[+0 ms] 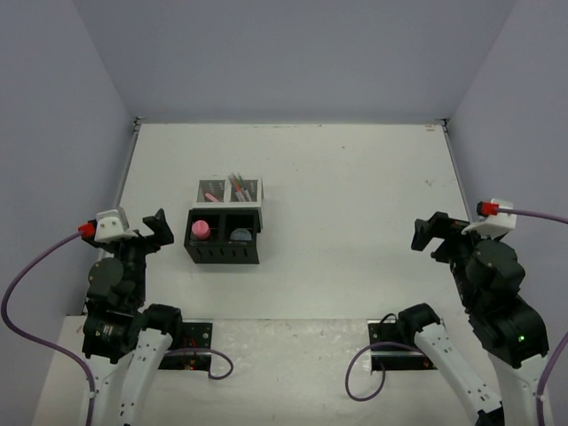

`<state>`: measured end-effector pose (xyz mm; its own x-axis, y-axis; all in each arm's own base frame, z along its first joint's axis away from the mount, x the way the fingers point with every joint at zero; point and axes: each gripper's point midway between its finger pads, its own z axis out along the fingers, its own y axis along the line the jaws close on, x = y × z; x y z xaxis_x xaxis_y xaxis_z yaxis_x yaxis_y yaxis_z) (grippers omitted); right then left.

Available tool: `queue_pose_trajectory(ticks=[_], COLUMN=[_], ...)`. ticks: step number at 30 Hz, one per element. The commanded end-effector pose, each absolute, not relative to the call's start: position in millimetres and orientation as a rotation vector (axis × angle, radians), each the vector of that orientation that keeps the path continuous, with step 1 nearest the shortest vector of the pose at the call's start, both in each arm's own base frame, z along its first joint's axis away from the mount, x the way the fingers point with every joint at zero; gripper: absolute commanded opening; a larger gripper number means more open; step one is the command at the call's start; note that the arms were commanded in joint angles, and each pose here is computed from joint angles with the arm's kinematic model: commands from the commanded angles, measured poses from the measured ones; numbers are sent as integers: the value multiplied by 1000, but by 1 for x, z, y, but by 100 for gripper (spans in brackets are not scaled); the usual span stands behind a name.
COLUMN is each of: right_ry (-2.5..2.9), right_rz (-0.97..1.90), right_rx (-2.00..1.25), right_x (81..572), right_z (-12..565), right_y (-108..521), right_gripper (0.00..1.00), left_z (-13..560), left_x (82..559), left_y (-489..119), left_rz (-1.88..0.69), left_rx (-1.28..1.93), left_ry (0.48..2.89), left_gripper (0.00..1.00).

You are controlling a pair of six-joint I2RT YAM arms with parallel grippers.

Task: Sort the stationery into containers
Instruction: Reset both arms

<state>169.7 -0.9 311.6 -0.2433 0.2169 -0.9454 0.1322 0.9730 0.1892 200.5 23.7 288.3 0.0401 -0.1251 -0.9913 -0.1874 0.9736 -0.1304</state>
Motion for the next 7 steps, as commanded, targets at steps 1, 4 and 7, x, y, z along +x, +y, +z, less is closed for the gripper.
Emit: queue_pose_trajectory(ticks=[1, 4, 7], right_ry=[1787, 1771, 1743], right_rz=[108, 114, 123], right_rx=[222, 219, 222], right_x=[167, 164, 161], right_z=[319, 322, 326], right_y=[2, 2, 0], right_gripper=[99, 99, 99], left_z=[291, 291, 292], left_x=[207, 208, 208], left_y=[18, 17, 16], left_rz=[45, 41, 37], left_rx=[-196, -196, -195], left_ry=[1528, 1529, 1525], left_gripper=[100, 100, 100])
